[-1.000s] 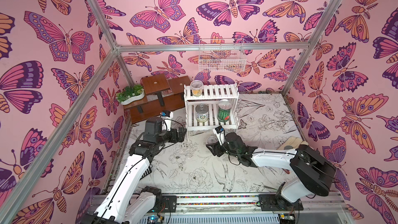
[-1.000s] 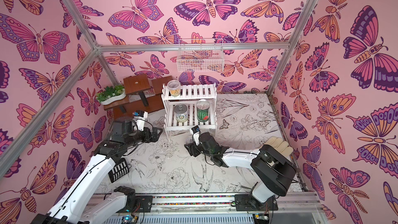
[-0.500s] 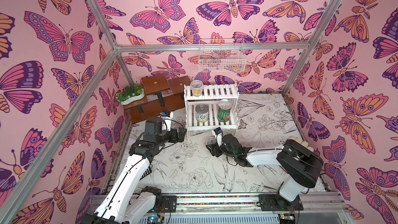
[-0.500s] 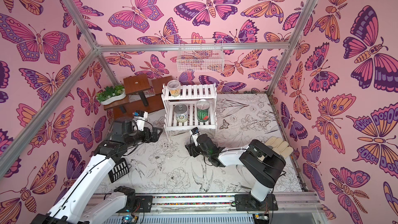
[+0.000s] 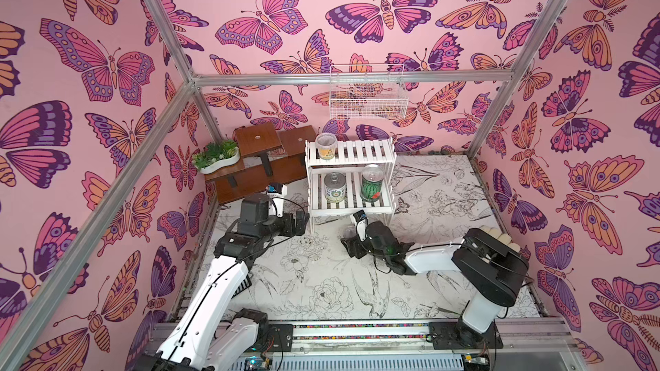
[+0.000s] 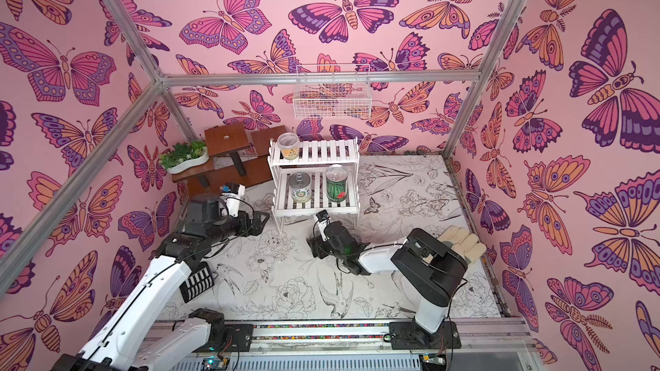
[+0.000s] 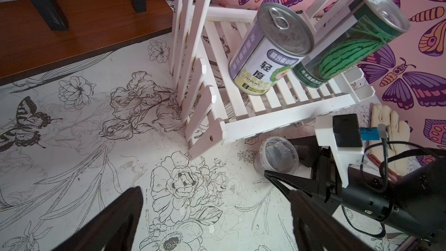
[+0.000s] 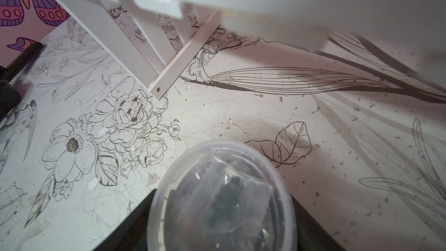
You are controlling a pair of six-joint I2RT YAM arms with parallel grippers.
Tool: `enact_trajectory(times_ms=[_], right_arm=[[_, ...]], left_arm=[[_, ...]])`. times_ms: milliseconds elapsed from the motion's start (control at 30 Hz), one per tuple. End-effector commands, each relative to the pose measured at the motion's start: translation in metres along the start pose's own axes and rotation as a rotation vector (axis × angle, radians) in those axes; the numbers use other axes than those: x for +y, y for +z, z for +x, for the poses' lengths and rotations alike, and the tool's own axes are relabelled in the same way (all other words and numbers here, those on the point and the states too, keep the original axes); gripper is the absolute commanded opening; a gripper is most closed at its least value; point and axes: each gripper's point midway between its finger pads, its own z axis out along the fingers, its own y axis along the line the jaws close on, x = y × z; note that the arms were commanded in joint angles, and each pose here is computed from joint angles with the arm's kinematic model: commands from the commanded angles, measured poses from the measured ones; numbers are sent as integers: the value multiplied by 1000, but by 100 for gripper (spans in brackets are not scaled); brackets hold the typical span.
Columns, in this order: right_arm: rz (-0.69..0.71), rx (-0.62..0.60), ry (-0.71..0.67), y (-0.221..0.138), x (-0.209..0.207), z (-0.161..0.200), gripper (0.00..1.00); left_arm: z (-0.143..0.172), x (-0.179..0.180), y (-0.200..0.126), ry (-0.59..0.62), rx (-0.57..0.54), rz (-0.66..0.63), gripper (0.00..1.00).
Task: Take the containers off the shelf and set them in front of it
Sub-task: Place the container at the center of the board.
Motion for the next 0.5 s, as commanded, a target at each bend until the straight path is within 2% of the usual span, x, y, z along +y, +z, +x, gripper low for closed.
enact_trajectory(times_ms=[0,300,467], right_arm=[[28,1,-21,0,-1,-6,82],[15,-21,-17,-11,3,-20,92],[-16,-36,-21,-23,12,-37,97]], left_arm=[[9,7,2,8,28,-25,100],[7,8,2,18,24,-32,100],[-7,5,0,38,3,-27,100]])
